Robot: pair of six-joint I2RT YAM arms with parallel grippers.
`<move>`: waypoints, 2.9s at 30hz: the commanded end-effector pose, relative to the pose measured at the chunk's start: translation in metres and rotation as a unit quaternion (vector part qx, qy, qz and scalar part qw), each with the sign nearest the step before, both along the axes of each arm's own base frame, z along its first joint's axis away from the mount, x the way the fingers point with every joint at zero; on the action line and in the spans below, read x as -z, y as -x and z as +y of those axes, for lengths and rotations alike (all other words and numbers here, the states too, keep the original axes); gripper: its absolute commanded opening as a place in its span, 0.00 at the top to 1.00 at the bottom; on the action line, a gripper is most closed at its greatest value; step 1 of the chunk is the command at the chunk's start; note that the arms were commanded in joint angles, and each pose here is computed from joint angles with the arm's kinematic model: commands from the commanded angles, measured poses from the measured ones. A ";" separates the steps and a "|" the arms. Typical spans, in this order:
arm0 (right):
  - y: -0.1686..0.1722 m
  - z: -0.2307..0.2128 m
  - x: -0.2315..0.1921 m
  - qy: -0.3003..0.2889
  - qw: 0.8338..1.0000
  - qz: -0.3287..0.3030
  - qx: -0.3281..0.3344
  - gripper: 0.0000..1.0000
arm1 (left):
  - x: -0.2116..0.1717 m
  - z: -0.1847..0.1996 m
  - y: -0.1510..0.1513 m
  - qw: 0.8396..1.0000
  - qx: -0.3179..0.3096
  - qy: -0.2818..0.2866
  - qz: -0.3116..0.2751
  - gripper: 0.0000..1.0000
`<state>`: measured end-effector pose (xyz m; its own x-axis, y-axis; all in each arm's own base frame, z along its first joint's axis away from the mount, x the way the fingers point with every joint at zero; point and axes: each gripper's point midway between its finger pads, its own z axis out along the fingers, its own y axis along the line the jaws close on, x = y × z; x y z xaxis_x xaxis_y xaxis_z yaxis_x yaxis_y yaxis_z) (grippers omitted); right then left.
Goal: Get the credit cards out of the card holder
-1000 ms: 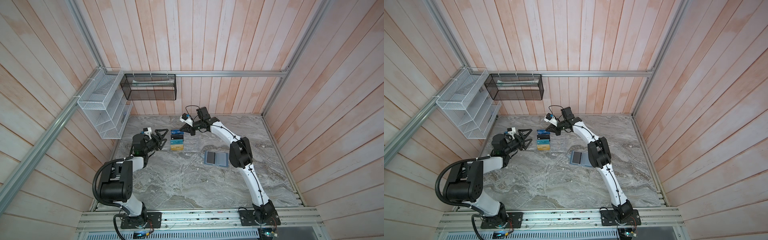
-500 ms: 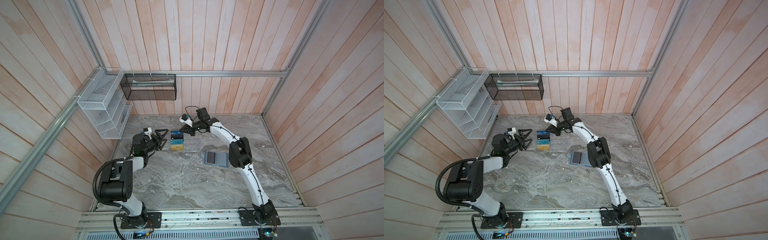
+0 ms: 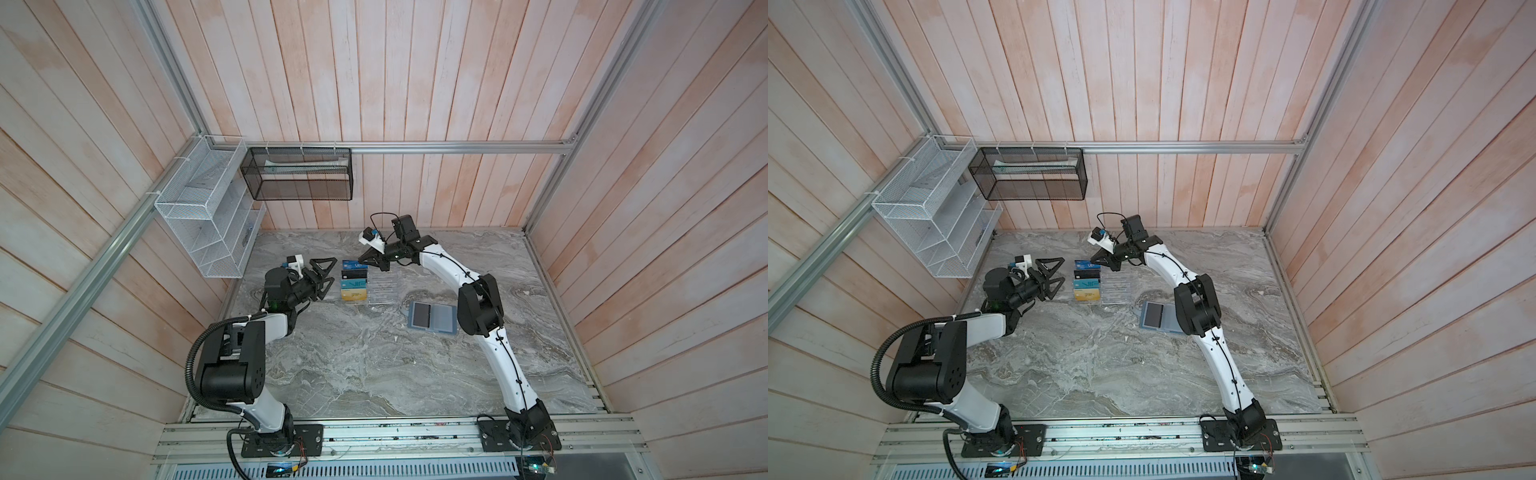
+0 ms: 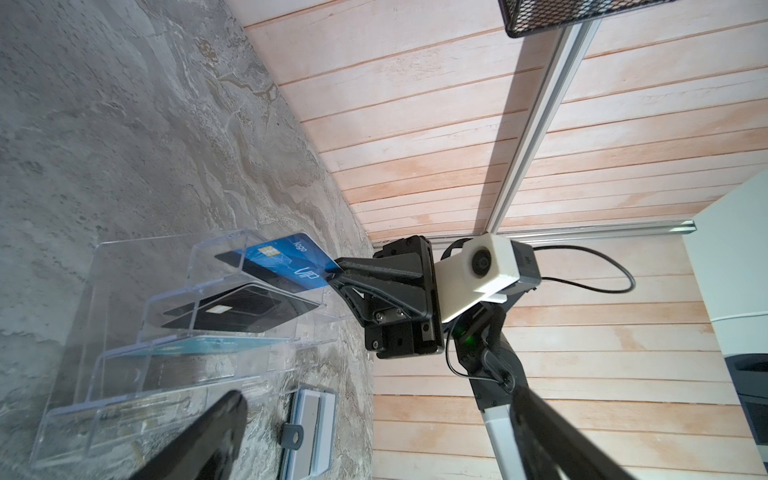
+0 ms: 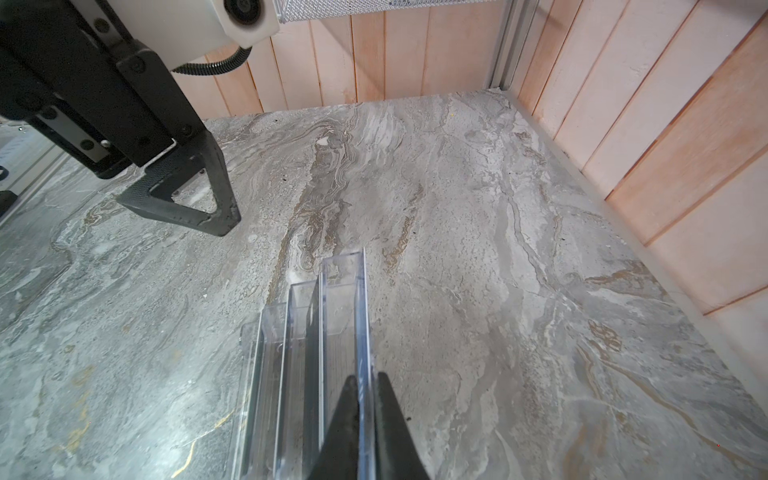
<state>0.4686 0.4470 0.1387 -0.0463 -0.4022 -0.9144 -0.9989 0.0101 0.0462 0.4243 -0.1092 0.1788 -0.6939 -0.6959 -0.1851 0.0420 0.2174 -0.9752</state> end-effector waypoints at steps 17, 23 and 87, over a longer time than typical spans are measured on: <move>0.002 0.020 0.001 -0.012 1.000 -0.005 -0.008 0.92 | 0.002 -0.002 0.000 1.000 0.010 0.003 -0.006 0.00; -0.003 0.021 -0.005 -0.018 1.000 -0.013 0.001 0.90 | 0.002 -0.002 0.000 1.000 0.010 0.004 -0.008 0.00; 0.040 -0.350 -0.111 -0.091 0.743 0.006 0.664 0.02 | -0.084 0.104 0.063 0.835 -0.255 -0.469 -0.133 0.00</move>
